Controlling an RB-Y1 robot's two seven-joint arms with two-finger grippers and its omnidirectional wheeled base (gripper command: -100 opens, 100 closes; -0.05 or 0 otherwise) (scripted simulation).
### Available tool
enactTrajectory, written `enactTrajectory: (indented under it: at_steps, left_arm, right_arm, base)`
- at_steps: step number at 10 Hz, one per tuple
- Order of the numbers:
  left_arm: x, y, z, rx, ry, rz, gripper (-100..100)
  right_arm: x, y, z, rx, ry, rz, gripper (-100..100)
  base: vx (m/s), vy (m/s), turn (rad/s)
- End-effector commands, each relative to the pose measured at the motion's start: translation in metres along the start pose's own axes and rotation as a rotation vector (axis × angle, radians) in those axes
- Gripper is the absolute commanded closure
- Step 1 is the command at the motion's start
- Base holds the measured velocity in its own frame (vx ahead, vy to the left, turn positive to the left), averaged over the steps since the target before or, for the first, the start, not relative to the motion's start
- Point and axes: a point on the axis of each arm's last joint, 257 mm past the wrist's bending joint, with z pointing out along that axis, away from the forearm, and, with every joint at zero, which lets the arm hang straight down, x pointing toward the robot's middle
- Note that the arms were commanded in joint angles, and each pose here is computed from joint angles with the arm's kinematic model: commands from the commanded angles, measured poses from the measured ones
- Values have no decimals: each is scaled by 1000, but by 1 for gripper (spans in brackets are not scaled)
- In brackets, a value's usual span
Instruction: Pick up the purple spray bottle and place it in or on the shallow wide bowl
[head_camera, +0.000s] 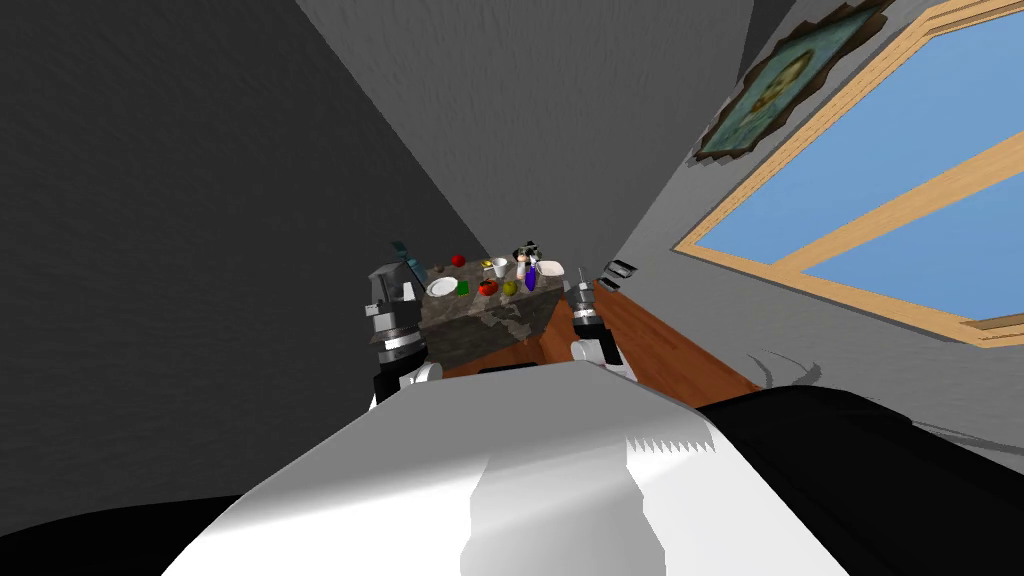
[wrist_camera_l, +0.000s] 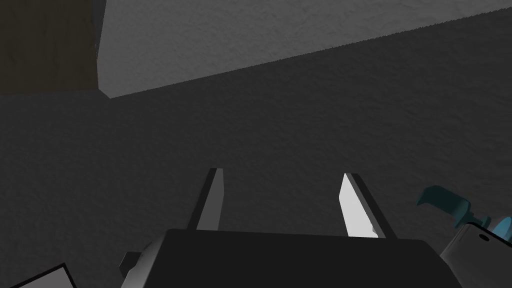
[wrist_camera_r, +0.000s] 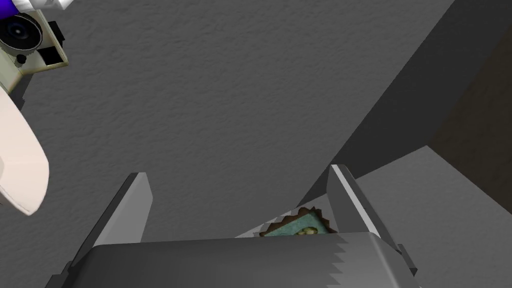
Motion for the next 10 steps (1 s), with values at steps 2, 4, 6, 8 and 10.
enactTrajectory:
  at_steps: [2, 4, 6, 8, 10]
  left_arm:
    - [0, 0, 0, 0, 0, 0, 0]
    - [0, 0, 0, 0, 0, 0, 0]
    - [0, 0, 0, 0, 0, 0, 0]
    - [0, 0, 0, 0, 0, 0, 0]
    - [0, 0, 0, 0, 0, 0, 0]
  right_arm:
    - [-8, -30, 3, 89, -16, 73, -100]
    - [-16, -55, 4, 163, -35, 149, -100]
    - [-23, -80, 5, 237, -57, 231, -100]
    - [-25, -93, 4, 279, -69, 274, -100]
    - [-28, -115, 5, 341, -92, 365, -100]
  base:
    - [-1, -2, -139]
    - [-1, 3, -156]
    - [4, 5, -127]
    - [3, 5, -62]
    - [6, 6, -104]
